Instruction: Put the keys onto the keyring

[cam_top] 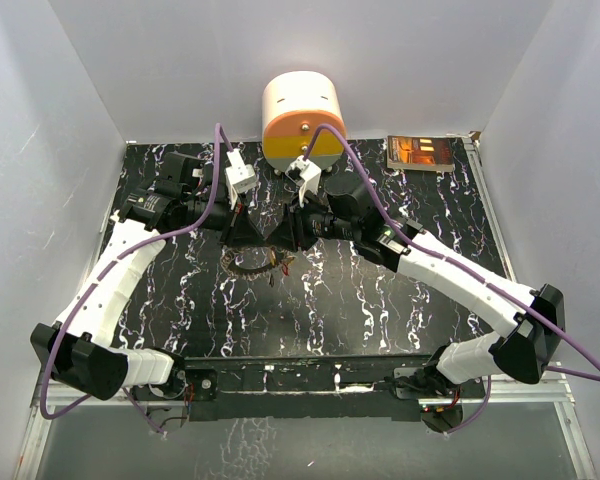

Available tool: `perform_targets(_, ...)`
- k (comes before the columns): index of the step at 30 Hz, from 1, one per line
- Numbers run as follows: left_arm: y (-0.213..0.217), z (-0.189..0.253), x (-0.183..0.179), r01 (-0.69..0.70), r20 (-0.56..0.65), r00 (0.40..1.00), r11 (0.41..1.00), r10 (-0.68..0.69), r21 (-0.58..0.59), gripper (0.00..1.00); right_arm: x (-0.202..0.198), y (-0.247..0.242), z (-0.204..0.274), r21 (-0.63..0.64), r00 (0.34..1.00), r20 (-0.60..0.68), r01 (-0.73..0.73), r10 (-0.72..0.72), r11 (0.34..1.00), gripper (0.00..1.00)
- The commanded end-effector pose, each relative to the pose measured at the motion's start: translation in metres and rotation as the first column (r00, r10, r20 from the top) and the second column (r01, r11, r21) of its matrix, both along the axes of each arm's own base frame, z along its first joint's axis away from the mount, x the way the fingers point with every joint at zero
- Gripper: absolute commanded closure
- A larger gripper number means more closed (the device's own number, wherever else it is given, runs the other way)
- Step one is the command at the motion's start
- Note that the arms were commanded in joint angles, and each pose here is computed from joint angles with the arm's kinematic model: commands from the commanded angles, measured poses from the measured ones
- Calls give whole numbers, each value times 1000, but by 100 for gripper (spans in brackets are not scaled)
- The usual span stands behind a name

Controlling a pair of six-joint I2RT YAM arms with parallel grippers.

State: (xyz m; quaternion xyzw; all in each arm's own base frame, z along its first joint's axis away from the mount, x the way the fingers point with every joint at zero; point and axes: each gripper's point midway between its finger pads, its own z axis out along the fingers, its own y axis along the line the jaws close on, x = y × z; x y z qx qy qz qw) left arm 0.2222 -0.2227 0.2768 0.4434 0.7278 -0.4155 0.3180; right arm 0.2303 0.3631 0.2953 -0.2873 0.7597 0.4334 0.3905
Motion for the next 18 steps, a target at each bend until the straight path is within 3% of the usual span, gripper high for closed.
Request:
perform_targets(1, -6, 24, -2, 40, 73, 997, 998, -35, -58, 100, -14, 15, 38, 136, 996, 45, -85, 79, 987, 80)
perform_targets(18, -6, 26, -2, 39, 81, 996, 997, -34, -59, 100, -23, 15, 19, 139, 994, -26, -104, 109, 985, 80)
